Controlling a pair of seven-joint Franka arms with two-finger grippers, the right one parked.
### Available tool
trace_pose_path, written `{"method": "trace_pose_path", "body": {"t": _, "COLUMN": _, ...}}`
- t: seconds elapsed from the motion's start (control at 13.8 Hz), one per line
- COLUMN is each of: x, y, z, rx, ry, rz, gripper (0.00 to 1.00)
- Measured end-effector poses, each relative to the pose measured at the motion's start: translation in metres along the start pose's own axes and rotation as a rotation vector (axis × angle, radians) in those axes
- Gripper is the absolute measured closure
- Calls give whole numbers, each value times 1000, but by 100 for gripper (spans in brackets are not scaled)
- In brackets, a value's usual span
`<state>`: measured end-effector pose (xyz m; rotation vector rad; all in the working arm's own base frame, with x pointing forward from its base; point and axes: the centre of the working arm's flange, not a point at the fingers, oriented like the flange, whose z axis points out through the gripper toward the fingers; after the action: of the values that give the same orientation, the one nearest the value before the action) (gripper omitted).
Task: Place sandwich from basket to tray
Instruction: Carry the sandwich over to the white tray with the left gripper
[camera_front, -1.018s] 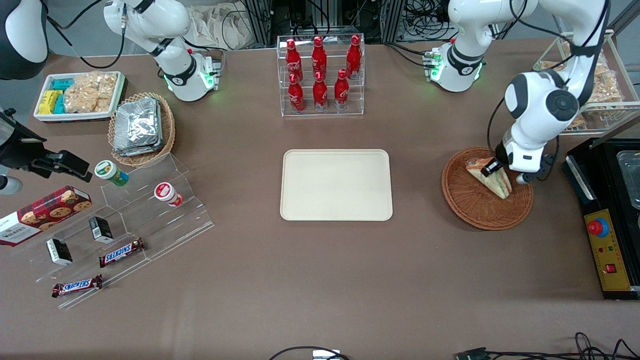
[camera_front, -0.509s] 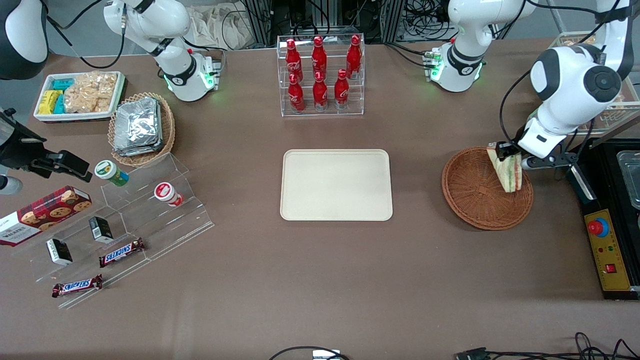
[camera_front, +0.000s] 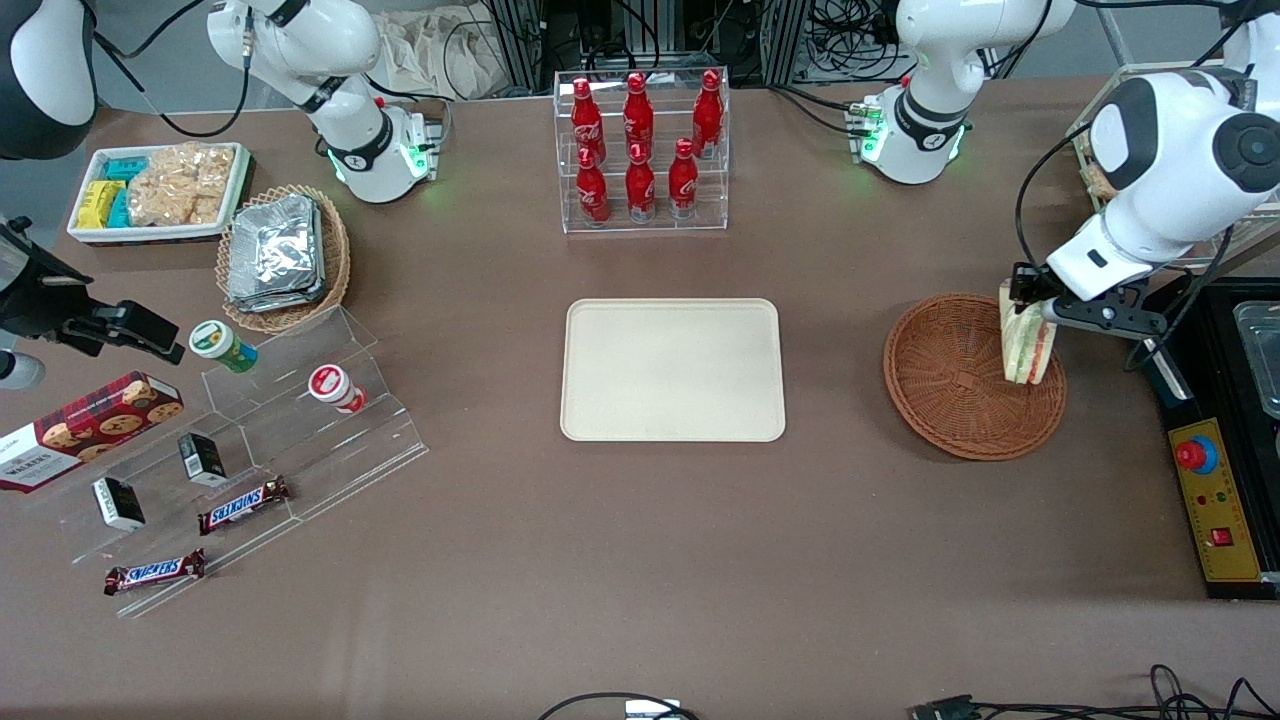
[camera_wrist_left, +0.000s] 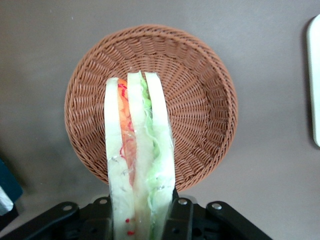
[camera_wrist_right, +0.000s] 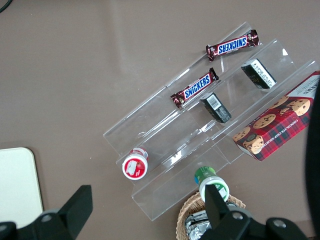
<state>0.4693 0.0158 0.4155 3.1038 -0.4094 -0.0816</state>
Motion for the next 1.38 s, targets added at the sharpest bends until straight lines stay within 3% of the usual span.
{"method": "trace_pose_path", "body": {"t": 0.36, "x": 22, "y": 46, "z": -28, "rx": 25, "ry": 28, "rz": 65, "gripper": 68}}
{"method": "trace_pose_path", "body": {"t": 0.87, "x": 53, "y": 165, "z": -40, "rx": 54, "ry": 54, "rz": 35, "gripper": 69}}
{"method": "trace_pose_path", "body": {"t": 1.09, "x": 70, "y": 221, "z": -32, "rx": 33, "ry": 54, "rz": -4, "gripper": 68}}
{"method": "trace_pose_path", "body": {"t": 1.38, "x": 90, "y": 276, "z": -7, "rx": -26, "ry": 67, "rz": -27, "gripper": 68}}
